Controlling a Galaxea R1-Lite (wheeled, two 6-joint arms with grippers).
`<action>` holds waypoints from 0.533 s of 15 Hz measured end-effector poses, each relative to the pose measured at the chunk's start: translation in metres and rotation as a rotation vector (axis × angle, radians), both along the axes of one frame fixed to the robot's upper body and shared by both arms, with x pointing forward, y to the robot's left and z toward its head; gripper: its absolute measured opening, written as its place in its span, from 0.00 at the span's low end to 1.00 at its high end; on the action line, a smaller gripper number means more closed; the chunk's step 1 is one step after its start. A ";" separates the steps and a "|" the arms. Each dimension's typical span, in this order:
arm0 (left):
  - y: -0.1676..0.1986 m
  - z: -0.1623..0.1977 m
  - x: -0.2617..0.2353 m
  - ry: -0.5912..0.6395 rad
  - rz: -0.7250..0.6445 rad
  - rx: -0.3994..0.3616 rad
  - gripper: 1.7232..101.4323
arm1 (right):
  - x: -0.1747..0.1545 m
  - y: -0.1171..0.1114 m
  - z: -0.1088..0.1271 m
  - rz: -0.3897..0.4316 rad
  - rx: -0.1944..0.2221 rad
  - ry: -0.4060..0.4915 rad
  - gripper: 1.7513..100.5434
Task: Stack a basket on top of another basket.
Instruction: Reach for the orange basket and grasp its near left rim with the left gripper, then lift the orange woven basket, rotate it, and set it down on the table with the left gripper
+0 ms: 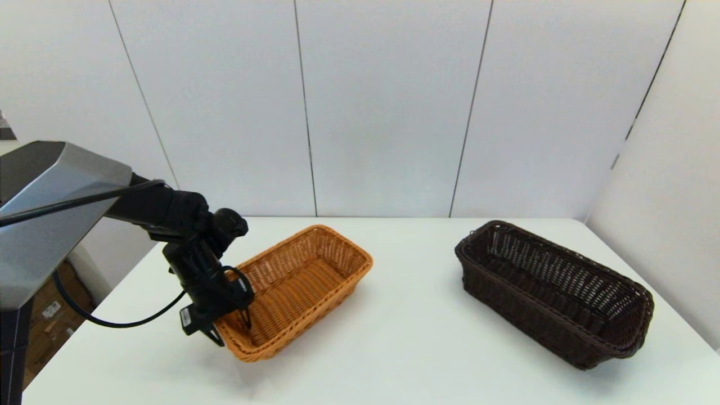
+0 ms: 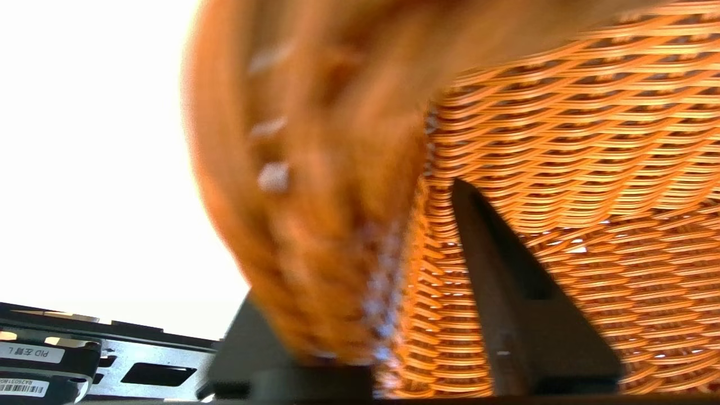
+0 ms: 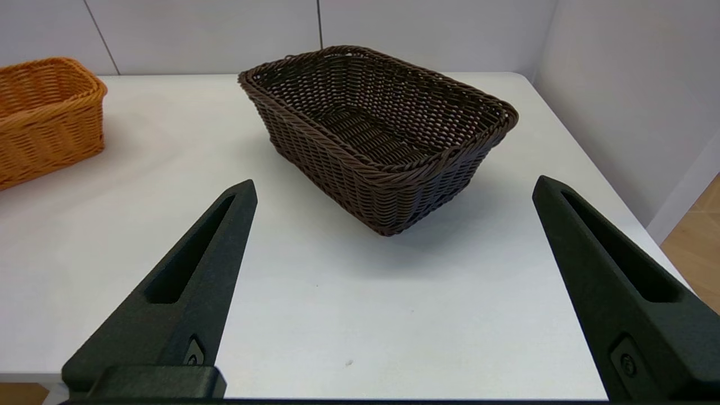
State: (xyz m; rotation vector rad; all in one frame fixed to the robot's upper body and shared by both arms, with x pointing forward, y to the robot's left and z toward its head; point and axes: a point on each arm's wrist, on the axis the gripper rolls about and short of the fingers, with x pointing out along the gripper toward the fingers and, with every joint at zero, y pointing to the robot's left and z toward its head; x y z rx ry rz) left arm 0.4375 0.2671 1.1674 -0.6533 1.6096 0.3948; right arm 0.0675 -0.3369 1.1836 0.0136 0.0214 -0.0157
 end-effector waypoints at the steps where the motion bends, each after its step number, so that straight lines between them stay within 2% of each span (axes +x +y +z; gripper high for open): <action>1: 0.000 0.001 0.001 -0.005 0.002 -0.008 0.15 | 0.000 0.000 0.000 0.000 0.000 0.000 0.97; 5: 0.000 0.004 -0.001 -0.010 -0.001 -0.013 0.14 | 0.000 0.000 0.000 0.000 0.000 0.000 0.97; 8: 0.005 0.016 -0.003 -0.038 -0.023 -0.073 0.14 | 0.000 0.000 0.000 0.000 0.000 0.000 0.97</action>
